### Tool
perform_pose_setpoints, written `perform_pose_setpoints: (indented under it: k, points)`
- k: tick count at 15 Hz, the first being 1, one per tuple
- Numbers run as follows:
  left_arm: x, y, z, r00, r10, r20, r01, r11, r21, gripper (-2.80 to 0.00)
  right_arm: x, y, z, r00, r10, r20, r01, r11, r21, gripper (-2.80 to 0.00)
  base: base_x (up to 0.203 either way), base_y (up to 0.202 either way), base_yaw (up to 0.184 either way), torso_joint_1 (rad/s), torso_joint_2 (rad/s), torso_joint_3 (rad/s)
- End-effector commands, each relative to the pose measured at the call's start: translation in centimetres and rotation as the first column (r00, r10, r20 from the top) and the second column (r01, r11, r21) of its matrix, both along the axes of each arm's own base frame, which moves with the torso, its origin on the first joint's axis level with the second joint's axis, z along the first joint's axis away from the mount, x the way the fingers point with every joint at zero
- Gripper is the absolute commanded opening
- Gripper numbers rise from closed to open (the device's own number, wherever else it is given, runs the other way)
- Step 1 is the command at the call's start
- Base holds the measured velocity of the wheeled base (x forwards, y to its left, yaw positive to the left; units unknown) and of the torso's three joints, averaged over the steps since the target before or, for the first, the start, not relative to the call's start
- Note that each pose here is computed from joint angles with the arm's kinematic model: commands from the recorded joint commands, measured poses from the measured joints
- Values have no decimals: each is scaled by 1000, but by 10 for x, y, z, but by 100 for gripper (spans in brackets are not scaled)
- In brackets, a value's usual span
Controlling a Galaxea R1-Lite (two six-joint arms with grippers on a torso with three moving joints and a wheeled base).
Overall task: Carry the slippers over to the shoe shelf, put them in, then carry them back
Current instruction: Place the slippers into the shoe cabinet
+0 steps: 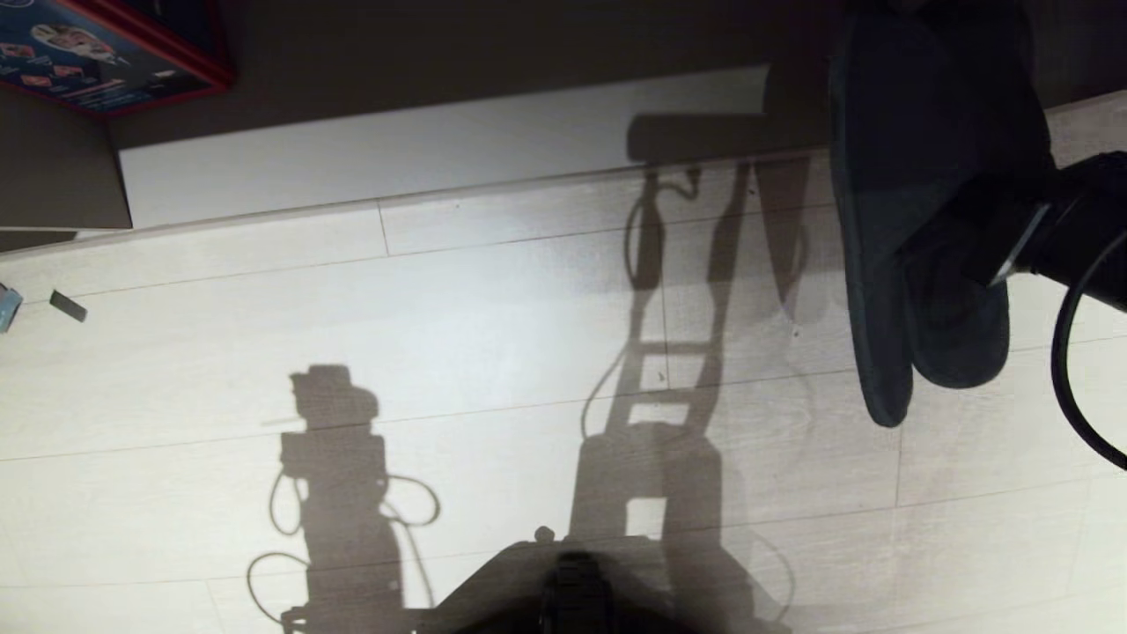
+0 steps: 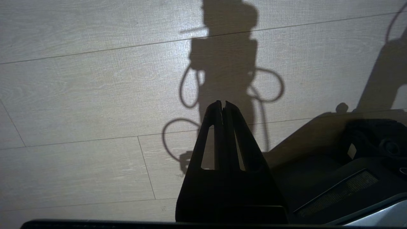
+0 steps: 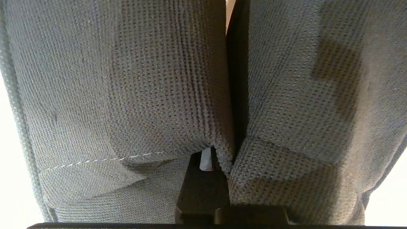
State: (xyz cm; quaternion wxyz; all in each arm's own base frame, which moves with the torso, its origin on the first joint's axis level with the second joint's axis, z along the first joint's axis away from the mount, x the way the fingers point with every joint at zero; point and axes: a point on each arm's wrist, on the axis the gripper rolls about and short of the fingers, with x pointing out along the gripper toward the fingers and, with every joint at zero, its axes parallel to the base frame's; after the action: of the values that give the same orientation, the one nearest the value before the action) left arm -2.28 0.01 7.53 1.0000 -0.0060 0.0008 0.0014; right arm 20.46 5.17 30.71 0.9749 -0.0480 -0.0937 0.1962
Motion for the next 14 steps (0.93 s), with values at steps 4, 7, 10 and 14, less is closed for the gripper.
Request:
perform_pose_setpoints:
  k: [4,7,10,14]
  points:
    - [0,0,0,1000,0,0,0,1000,0,-280,35,14,11,1000,11,27,-11,1000,9,-280,0,0,0,0,0,0]
    - [0,0,0,1000,0,0,0,1000,0,-280,49,17,26,996,-3,88,1,1000,24,-280,0,0,0,0,0,0]
    - [0,0,0,1000,0,0,0,1000,0,-280,62,20,45,991,-16,133,11,999,35,-280,0,0,0,0,0,0]
    - [0,0,0,1000,0,0,0,1000,0,-280,87,26,72,982,-24,186,18,999,37,-280,0,0,0,0,0,0]
